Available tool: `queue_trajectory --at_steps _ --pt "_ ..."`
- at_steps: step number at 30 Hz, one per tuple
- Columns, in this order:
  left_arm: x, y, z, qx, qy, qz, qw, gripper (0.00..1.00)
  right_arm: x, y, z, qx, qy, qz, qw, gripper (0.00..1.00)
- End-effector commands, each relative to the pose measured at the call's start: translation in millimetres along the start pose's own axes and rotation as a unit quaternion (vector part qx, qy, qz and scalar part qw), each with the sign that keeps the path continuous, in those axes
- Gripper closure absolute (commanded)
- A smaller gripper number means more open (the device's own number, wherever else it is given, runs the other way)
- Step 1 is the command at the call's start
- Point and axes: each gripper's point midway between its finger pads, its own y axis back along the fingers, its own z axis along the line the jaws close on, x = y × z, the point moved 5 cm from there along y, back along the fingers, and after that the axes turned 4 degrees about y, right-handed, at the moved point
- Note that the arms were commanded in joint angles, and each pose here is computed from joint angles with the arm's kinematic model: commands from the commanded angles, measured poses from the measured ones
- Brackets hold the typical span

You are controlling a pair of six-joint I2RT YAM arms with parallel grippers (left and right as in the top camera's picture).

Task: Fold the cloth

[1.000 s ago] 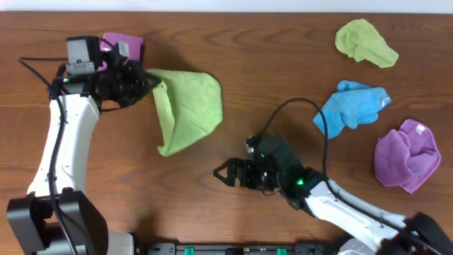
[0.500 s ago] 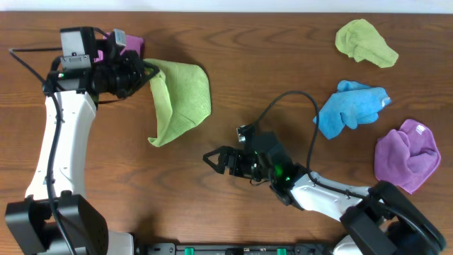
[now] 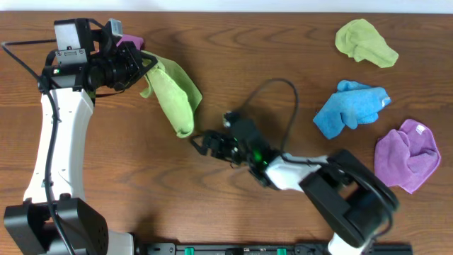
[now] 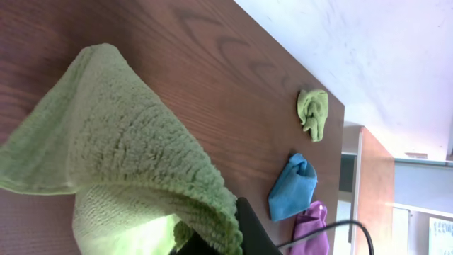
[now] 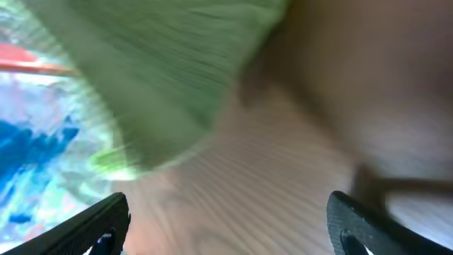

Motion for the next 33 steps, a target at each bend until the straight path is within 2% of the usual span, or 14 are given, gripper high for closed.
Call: queue_trajectory --at_steps 1,9,14,18,24,28,31,33 --pt "-4 4 -9 0.011 -0.008 -0.004 1.000 0.94 2 -17 24 -0.039 0.011 0.029 0.999 0.11" --pt "-2 4 -7 0.008 -0.009 -0.002 1.000 0.94 -4 -16 26 -0.036 0.020 0.015 0.999 0.07" --pt "0 4 -6 0.004 -0.010 0.004 1.000 0.94 -13 -16 18 -0.008 0.022 -0.021 1.000 0.15" --pt "1 4 -5 0.003 -0.010 0.005 1.000 0.94 -20 -16 17 0.001 0.024 -0.039 0.999 0.26" --pt "1 4 -5 0.004 -0.009 0.007 1.000 0.94 -27 -16 15 0.014 0.026 -0.063 0.998 0.28" --pt "3 4 -5 0.002 -0.007 0.010 1.000 0.94 -35 -21 20 0.016 0.029 -0.071 0.997 0.48" --pt "3 4 -5 0.002 -0.006 0.010 1.000 0.94 -39 -25 22 0.022 0.038 -0.069 0.997 0.52" --pt "3 4 -5 0.002 -0.006 0.010 1.000 0.94 -39 -26 22 0.028 0.036 -0.065 0.997 0.65"
